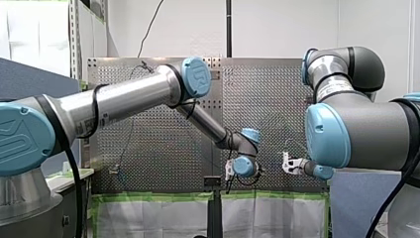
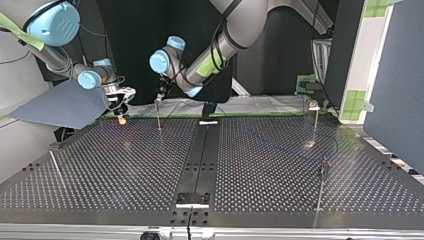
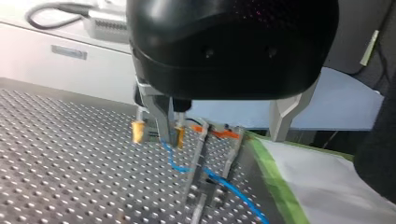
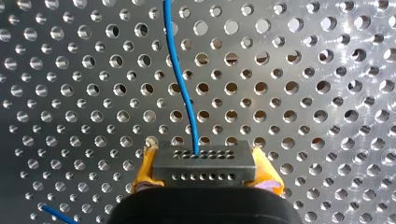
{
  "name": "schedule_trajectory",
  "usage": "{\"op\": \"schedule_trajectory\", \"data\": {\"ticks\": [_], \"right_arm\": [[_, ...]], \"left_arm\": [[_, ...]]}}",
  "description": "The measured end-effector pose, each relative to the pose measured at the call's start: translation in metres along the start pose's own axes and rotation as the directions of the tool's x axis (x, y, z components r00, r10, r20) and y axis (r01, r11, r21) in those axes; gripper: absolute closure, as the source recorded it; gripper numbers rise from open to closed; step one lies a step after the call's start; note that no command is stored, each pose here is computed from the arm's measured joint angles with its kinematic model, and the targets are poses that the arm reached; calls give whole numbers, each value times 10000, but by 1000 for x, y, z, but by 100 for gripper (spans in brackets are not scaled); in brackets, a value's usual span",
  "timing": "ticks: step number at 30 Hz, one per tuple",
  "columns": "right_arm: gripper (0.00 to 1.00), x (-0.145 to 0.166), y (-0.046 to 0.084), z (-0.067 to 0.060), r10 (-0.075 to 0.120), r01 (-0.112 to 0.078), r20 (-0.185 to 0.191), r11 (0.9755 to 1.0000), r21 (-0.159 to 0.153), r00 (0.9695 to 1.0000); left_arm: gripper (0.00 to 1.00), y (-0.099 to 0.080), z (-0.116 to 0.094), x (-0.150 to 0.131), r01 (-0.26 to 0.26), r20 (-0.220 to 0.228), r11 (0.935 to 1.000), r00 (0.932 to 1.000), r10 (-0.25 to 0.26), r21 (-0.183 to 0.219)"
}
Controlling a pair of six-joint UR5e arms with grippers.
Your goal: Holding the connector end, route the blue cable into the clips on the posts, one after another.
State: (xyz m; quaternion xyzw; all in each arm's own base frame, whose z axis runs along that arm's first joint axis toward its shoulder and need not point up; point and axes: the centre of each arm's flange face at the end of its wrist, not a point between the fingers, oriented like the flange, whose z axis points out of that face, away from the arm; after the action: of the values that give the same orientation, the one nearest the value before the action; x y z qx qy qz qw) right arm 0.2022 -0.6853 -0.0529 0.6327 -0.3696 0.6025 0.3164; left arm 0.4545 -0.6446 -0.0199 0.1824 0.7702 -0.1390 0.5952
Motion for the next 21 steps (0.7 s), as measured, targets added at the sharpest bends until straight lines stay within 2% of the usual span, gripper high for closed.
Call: {"op": "schedule_trajectory", "data": {"ticks": [7, 13, 21], "right_arm": [[100, 0, 0, 0, 1, -1, 1, 10000, -11, 10000], [100, 0, 2, 0, 3, -3, -8, 10000, -25, 10000], [100, 0, 3, -1, 65, -65, -18, 10000, -40, 10000]], "left_arm": [[0, -7, -18, -28, 201, 647, 9997, 9977, -195, -100], [0, -6, -32, -51, 474, 1221, 9983, 9916, -428, -350], [0, 6, -45, -84, 1122, 1956, 9927, 9754, -1018, -432]]}}
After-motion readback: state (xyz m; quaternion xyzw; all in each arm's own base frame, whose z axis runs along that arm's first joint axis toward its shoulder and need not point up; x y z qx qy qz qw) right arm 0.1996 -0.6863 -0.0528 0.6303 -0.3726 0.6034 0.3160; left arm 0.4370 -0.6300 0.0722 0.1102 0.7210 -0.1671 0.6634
